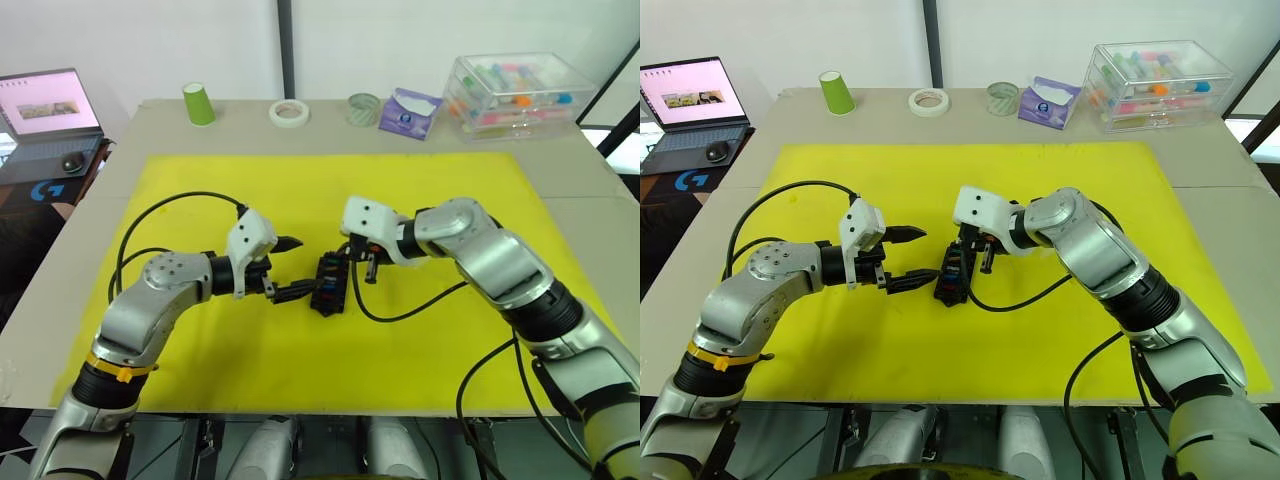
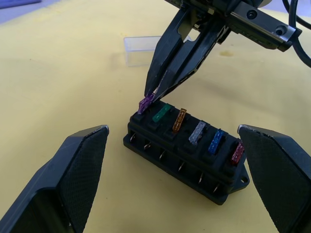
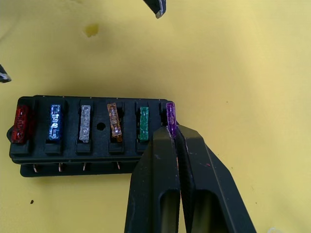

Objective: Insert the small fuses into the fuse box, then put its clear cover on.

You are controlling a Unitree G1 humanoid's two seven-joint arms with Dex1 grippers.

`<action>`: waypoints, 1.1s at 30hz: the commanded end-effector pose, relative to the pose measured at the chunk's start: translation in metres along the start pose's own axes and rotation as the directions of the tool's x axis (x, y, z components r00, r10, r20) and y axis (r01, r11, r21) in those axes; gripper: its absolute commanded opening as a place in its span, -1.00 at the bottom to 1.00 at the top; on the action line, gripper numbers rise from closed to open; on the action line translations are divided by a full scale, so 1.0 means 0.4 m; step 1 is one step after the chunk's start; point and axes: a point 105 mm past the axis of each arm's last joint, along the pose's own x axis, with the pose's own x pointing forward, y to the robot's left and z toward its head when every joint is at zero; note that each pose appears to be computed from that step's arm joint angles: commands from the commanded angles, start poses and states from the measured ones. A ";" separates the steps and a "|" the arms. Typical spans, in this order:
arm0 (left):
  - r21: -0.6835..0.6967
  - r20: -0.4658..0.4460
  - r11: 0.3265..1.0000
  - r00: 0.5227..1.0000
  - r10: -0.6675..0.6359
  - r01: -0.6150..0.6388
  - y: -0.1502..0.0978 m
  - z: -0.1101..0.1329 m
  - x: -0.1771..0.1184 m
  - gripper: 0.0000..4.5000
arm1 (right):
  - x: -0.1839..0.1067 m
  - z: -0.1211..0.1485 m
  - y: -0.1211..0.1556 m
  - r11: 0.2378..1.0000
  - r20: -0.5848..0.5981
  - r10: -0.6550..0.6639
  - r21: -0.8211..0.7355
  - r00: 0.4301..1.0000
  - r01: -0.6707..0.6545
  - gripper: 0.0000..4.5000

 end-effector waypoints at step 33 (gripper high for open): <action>0.038 0.025 0.999 1.000 0.010 -0.011 0.003 0.031 -0.009 0.99 | -0.010 0.025 -0.002 0.999 0.041 0.030 -0.014 0.999 -0.030 -1.00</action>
